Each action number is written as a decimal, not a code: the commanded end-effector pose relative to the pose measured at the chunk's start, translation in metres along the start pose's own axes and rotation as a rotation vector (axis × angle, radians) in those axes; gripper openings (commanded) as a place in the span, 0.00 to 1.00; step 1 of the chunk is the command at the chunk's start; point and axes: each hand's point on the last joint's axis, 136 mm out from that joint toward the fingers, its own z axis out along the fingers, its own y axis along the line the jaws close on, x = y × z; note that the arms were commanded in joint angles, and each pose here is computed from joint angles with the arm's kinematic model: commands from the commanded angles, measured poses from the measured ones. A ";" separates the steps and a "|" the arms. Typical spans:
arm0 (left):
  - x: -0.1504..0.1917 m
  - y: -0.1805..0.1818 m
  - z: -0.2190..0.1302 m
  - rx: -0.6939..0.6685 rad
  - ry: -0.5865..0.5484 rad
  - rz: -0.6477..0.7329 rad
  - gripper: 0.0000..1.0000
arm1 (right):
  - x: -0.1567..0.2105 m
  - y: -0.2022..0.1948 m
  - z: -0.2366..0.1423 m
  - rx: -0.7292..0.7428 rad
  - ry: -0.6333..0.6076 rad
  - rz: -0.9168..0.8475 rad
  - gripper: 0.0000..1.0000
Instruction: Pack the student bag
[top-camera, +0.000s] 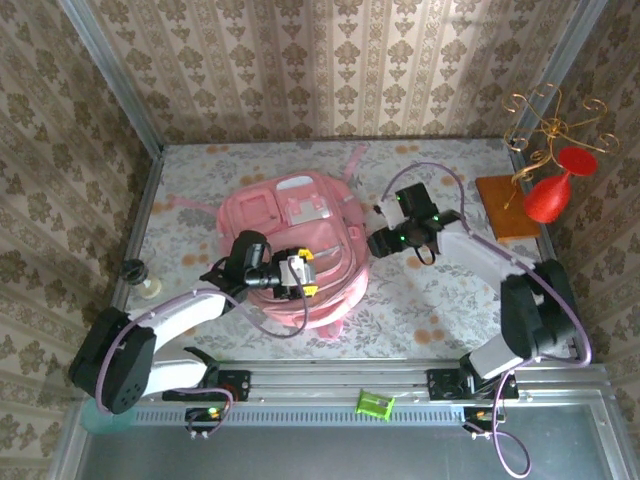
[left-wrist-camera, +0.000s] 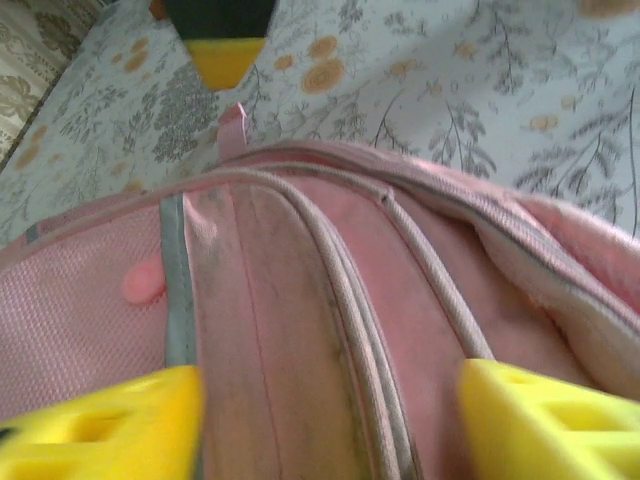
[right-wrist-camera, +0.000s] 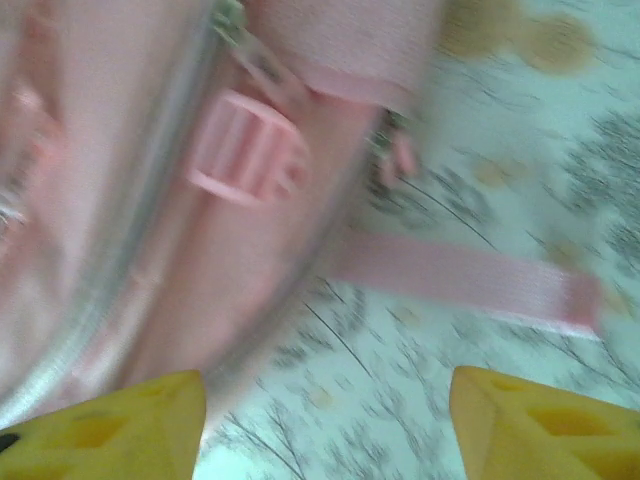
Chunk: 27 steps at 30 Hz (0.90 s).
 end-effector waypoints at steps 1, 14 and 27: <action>-0.048 0.024 -0.013 -0.037 -0.144 -0.146 0.82 | -0.010 -0.050 -0.036 0.309 -0.147 0.144 0.83; 0.088 0.140 -0.203 -1.273 0.203 -0.689 0.98 | 0.022 -0.153 -0.055 0.764 -0.494 0.248 1.00; 0.182 0.152 -0.199 -1.285 0.224 -0.744 1.00 | -0.001 -0.154 -0.022 0.524 -0.564 0.171 1.00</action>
